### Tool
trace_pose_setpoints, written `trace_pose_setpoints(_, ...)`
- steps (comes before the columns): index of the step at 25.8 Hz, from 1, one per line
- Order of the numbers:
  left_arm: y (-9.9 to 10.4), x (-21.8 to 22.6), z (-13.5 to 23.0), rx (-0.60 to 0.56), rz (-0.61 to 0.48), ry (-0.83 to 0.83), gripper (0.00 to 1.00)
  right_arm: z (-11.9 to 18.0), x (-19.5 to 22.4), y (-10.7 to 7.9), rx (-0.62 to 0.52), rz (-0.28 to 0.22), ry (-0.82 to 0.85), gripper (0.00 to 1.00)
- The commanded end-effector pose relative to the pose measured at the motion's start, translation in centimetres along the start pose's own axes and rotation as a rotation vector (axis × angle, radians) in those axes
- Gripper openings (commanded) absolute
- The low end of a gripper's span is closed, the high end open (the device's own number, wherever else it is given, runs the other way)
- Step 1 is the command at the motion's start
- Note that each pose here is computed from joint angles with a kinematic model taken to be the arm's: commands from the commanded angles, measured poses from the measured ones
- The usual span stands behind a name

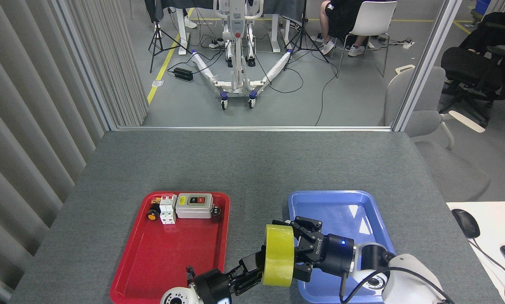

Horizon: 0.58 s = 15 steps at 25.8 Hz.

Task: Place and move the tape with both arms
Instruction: 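Move the right gripper to the tape and grasp it, then release the tape from the left gripper and withdraw it to the red tray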

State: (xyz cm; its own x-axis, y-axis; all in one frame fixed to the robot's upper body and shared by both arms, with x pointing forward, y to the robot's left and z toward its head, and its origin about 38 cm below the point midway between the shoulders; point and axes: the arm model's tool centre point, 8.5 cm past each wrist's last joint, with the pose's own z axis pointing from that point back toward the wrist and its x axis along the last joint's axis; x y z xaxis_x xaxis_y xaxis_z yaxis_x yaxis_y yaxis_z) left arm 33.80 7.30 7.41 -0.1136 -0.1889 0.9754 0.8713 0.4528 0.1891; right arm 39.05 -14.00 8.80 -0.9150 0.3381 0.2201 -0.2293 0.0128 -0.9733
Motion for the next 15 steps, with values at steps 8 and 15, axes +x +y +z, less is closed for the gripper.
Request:
trace_pose_setpoints(8, 0.3, -0.5, 0.9, -0.032, -0.016, -0.026, 0.0, -0.1, 0.2, 0.2, 0.014, 0.001, -0.015, 0.63)
trace_pose_setpoints(15, 0.8, -1.1, 2.1, -0.038, -0.027, -0.042, 0.0, 0.2, -0.1, -0.2, 0.001, 0.004, -0.006, 0.58)
